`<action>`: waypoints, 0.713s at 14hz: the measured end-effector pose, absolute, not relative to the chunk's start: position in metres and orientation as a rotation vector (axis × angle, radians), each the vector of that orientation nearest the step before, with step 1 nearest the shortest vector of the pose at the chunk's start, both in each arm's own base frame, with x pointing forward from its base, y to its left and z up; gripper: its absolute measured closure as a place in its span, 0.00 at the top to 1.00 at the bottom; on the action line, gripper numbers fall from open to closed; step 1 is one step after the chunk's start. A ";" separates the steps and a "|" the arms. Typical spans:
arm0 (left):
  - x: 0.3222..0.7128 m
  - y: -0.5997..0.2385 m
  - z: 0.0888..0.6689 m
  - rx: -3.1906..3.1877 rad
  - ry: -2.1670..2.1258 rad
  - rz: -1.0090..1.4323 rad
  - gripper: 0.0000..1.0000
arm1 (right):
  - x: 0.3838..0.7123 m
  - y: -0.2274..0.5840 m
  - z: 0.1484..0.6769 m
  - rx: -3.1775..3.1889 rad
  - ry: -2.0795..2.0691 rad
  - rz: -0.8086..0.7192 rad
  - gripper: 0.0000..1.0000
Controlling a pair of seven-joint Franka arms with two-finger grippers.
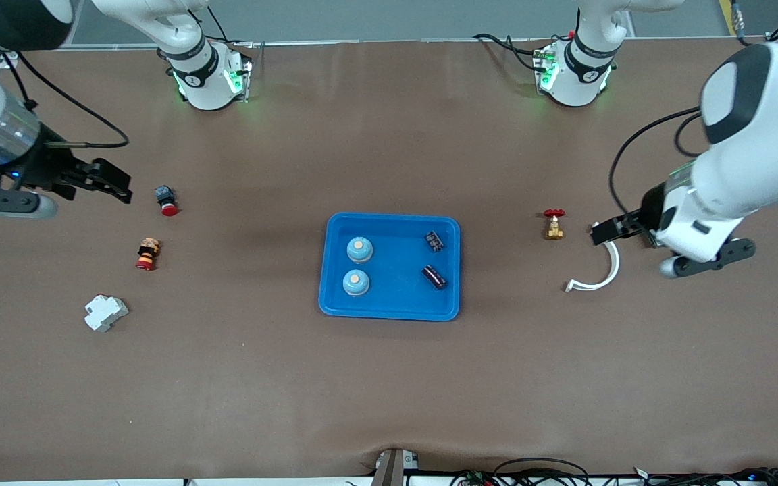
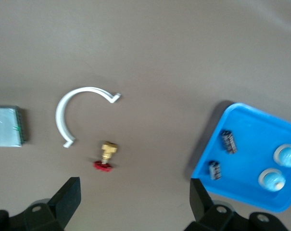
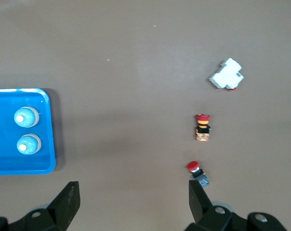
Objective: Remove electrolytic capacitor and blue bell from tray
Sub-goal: 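Raise both grippers from rest and swing them toward the blue tray, then lower the right gripper to a bell while the left gripper lowers to a capacitor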
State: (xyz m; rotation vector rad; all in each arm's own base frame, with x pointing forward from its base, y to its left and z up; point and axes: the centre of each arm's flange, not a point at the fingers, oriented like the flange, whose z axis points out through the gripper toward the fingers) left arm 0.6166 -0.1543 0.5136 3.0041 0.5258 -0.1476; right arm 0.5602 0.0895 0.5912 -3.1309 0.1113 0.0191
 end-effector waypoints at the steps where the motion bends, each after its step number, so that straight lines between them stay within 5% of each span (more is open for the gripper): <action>1: 0.621 -0.165 0.508 2.991 0.590 -0.139 1.00 | 0.559 0.101 0.583 -3.123 0.115 0.021 1.00; 10: 0.631 -0.237 0.451 2.969 0.816 -0.106 1.00 | 0.537 0.233 0.494 -3.074 0.314 -0.027 1.00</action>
